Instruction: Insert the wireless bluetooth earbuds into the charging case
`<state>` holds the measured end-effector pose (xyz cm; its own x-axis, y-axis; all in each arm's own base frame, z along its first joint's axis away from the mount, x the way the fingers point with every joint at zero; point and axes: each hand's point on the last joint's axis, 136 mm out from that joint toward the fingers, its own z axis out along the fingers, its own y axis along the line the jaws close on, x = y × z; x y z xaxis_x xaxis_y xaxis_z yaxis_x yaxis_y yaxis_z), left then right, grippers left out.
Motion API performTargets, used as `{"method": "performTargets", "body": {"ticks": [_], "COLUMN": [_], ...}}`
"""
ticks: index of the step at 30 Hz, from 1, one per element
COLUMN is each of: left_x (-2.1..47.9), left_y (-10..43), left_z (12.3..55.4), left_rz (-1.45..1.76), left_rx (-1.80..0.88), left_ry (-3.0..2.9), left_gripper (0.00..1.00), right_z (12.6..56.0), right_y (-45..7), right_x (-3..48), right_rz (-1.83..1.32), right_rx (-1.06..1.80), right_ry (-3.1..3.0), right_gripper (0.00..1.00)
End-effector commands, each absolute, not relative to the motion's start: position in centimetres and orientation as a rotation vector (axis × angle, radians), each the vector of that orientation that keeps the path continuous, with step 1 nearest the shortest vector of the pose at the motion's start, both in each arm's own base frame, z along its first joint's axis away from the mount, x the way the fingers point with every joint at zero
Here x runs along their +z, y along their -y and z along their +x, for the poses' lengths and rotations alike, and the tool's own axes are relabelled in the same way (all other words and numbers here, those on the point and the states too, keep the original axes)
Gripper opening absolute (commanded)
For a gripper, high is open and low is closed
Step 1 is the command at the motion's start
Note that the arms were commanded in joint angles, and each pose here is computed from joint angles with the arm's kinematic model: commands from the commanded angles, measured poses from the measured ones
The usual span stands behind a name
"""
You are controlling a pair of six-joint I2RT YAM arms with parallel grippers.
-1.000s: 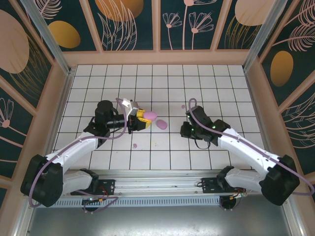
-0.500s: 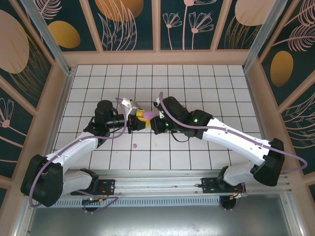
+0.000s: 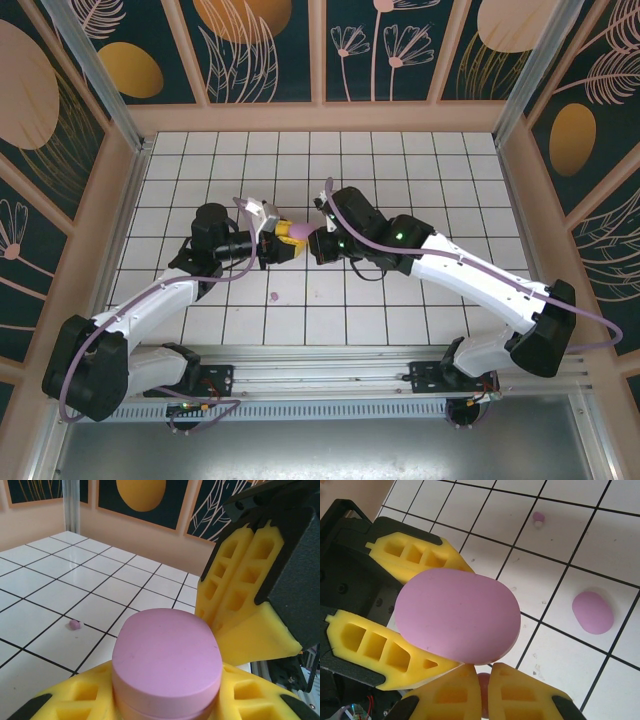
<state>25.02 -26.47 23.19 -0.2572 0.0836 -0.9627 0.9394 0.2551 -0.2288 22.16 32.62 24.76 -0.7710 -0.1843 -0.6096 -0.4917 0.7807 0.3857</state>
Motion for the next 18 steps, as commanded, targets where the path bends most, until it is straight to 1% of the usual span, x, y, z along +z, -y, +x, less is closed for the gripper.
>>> {"method": "performTargets", "body": {"ticks": [1,8,18], "left_x": [24.3,24.1,24.0], "left_y": [26.8,26.8,26.8], "left_z": [23.6,23.5,23.5], "left_rz": [1.037,1.039,1.043], "left_rx": [-1.191,-1.193,-1.193], "left_ry": [-1.524,-1.529,-1.534], "left_gripper": [0.00,0.00,0.00], "right_z": [24.3,24.7,24.8], "right_y": [-32.9,-33.0,-33.2], "right_x": [27.7,29.0,29.4], "right_rz": [-0.464,-0.457,-0.462], "right_rx": [0.732,0.739,0.744], "right_ry": [-2.315,-2.282,-2.281], "right_gripper": [0.06,0.06,0.06]}}
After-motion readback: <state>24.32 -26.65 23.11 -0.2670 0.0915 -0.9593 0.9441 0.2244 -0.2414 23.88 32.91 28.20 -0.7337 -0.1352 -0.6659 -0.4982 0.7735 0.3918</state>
